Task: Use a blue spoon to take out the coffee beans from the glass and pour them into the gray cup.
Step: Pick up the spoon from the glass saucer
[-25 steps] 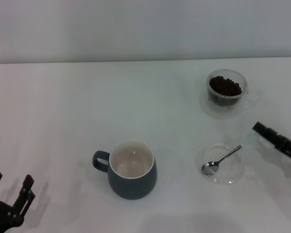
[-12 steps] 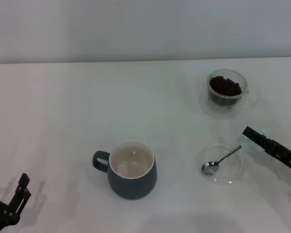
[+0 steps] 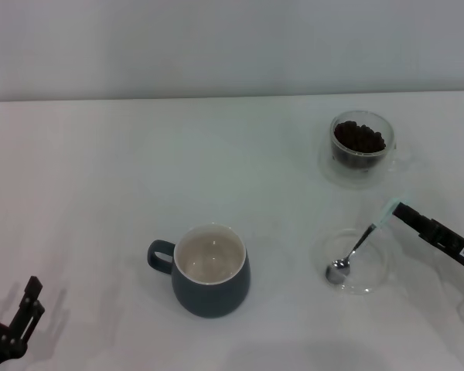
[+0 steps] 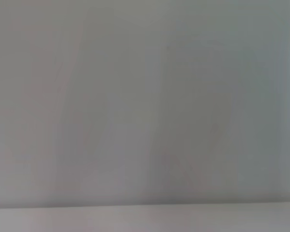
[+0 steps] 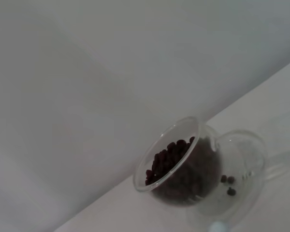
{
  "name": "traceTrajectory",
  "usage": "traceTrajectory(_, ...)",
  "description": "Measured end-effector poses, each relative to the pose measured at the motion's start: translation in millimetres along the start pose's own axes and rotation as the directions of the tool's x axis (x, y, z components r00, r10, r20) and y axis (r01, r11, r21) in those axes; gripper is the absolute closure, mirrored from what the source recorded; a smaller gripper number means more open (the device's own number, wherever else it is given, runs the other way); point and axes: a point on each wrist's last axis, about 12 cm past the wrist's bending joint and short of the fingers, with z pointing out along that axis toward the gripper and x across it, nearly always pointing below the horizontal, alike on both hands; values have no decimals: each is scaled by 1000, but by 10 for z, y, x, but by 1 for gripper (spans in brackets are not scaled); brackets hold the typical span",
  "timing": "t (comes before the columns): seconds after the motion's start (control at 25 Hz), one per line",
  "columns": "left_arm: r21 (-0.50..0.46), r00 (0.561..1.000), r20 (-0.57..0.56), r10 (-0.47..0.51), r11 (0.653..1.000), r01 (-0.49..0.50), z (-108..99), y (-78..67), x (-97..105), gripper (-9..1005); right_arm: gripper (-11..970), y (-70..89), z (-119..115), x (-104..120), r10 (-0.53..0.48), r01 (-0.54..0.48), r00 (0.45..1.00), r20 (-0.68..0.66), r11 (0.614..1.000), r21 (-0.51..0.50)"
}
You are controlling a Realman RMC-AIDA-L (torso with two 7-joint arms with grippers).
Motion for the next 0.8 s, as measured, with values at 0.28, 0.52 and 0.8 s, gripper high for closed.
traceTrajectory(0.28,-16,1000,3,3,1000,-3,8,34,-7,261,848,1,3,-6,2,-2,1000,3,1000,0)
traceTrajectory(0.52,-13,1000,10,6,1000,-6,47,41,-20,261,959,6,9,-15,0,0,1000,6,1000,-3)
traceTrajectory(0.8,-13,1000,11,6,1000,-6,51,42,-22,260,953,10,15,-23,1,-1,1000,9,1000,-5)
